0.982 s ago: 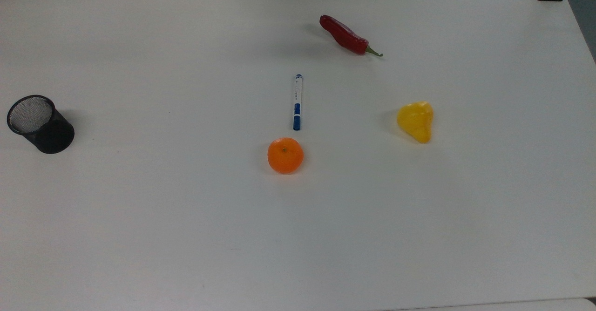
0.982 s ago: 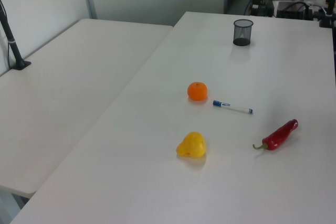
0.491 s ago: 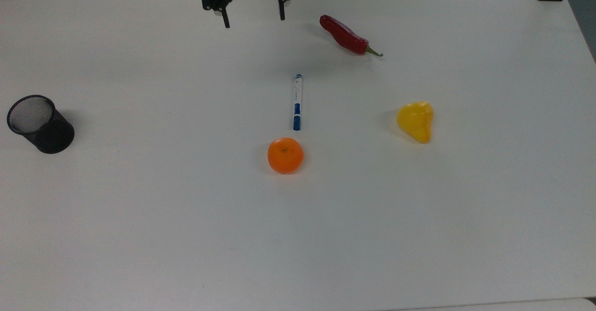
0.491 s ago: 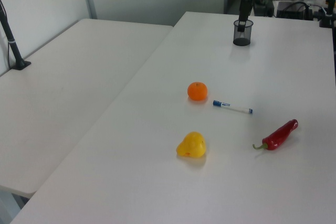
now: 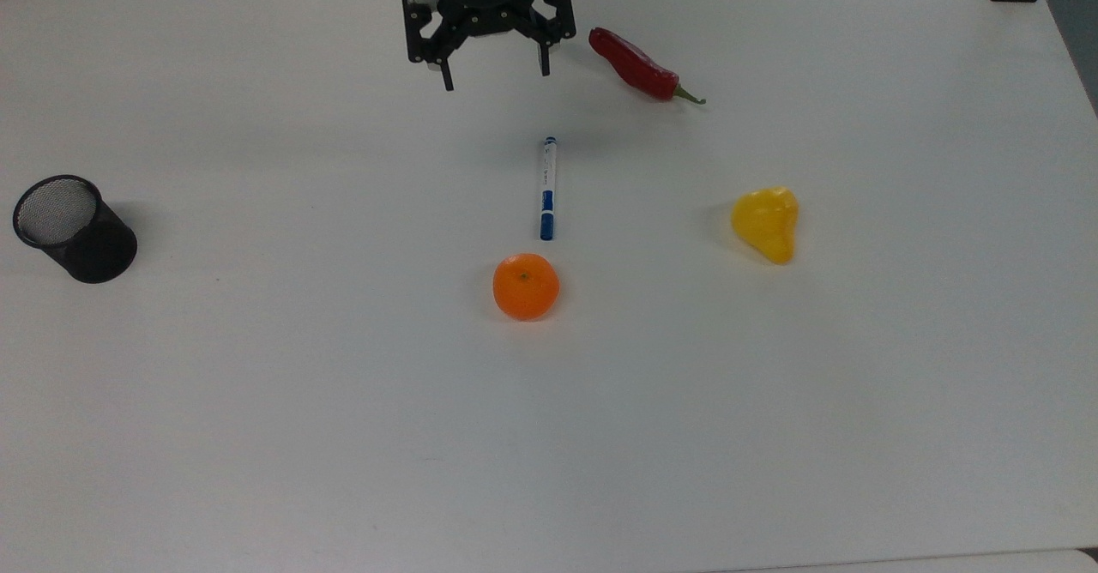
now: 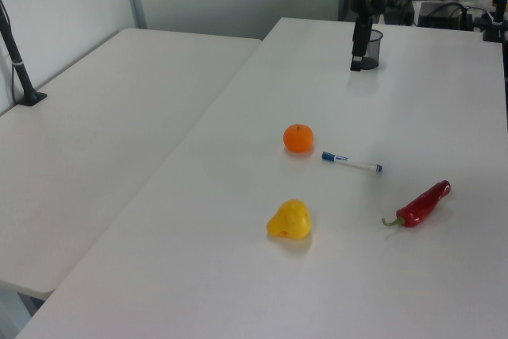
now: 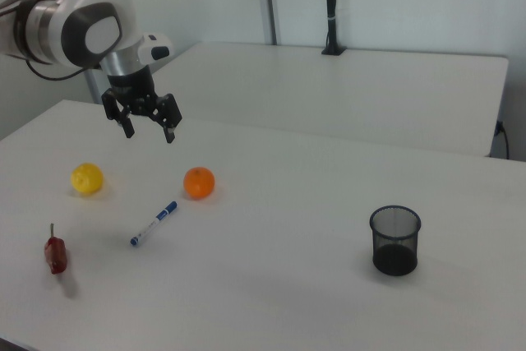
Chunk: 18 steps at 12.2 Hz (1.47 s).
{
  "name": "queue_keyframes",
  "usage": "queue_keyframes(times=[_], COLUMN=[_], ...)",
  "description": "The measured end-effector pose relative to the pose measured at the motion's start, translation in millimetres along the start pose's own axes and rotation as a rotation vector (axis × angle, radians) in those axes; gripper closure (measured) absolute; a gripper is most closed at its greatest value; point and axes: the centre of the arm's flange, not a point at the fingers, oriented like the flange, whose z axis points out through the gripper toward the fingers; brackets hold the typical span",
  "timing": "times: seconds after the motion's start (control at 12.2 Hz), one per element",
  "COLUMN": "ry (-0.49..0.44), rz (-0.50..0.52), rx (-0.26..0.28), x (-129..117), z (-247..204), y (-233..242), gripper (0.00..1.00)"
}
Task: Place marker
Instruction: 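Move the gripper over the white marker and lower toward it, then close the gripper on the marker's middle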
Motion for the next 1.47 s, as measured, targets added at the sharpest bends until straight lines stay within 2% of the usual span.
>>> queue_keyframes(times=[0.25,0.49,1.06,1.31,1.47], ry=[-0.031,-0.098,-0.125,-0.148,-0.159], rz=[0.061,0.051,0.032,0.024,0.024], rx=[0.004,0.003,-0.057,-0.075,-0.075], x=[-4,0,4,2,1], z=[33,83,154,181,188], y=[-22,-45,-53,-64,-64], gripper=[0.0,0.0,0.0,0.08,0.19])
